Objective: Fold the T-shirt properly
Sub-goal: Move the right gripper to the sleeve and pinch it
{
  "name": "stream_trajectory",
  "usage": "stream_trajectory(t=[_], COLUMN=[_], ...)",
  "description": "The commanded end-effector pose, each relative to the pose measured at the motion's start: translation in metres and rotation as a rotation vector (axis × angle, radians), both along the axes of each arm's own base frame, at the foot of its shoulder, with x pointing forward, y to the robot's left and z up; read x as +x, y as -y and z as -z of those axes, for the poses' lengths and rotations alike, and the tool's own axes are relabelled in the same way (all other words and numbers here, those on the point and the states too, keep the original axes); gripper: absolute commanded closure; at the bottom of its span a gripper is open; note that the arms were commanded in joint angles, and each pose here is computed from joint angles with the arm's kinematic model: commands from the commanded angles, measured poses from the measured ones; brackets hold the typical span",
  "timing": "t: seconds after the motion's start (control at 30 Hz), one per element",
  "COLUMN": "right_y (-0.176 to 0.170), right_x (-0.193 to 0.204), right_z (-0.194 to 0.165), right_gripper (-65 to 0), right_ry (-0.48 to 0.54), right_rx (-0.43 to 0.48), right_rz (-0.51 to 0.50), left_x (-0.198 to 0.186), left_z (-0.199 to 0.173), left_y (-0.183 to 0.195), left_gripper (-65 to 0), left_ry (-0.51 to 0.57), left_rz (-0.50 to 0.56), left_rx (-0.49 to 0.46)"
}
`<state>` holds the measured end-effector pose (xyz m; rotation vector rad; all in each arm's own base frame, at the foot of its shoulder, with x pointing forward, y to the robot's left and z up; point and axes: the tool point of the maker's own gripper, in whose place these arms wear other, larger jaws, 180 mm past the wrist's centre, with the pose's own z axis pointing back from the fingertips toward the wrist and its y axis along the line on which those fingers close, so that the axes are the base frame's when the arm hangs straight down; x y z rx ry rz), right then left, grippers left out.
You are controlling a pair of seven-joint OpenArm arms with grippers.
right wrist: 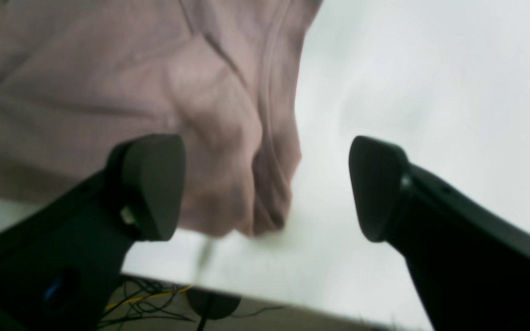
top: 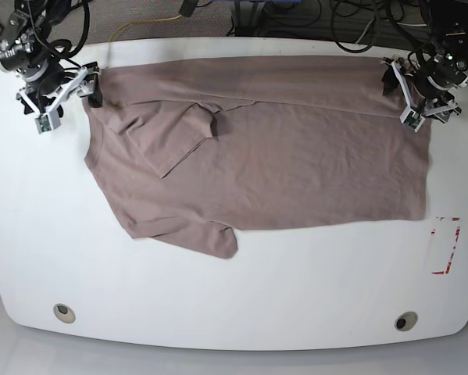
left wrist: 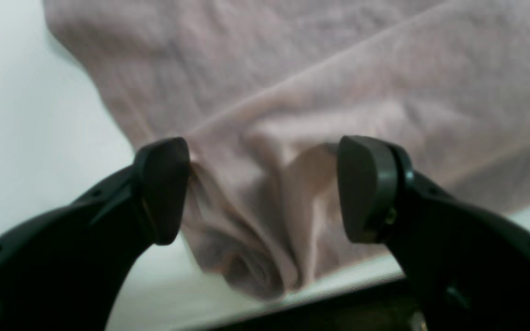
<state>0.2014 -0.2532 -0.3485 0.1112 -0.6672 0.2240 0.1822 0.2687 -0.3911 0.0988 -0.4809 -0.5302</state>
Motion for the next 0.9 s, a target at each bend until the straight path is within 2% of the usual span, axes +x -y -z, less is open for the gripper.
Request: stream_trajectory(t=[0.0,0.13,0.4,0.67,0.87], right_y=[-0.024,-0.045,-0.066,-0.085,-0.103], right_x=[0.025,0.046,0.091,0.111,0.117], right_z=[-0.013,-0.007,0.006,0.020,0.029], right_gripper=[-53.0,-53.0,-52.5,-37.9,-36.1], right_ry=[0.079,0.081,0.068,0.028,0.028], right_rx=[0.035,0.044,0.039,0.066,0.107], right_rz=[-0.079,-0.140,-0.181,-0.234,-0.270], left_x=[0.017,0.016,0.018,0.017,0.017], left_z=[-0.016,-0.022,-0.024,-0.022,-0.022], left_y=[-0.009,-0.024,-0.029,-0.028,-0.028], left_gripper=[-45.8,-45.8,-45.8,-45.8,-45.8], left_ry=[0.058,0.071,0.078,0.077,0.074], left_rz=[-0.007,-0.056,-0.064,-0.068,-0.068], left_rx=[0.021,0.040,0.046,0.042,0.043])
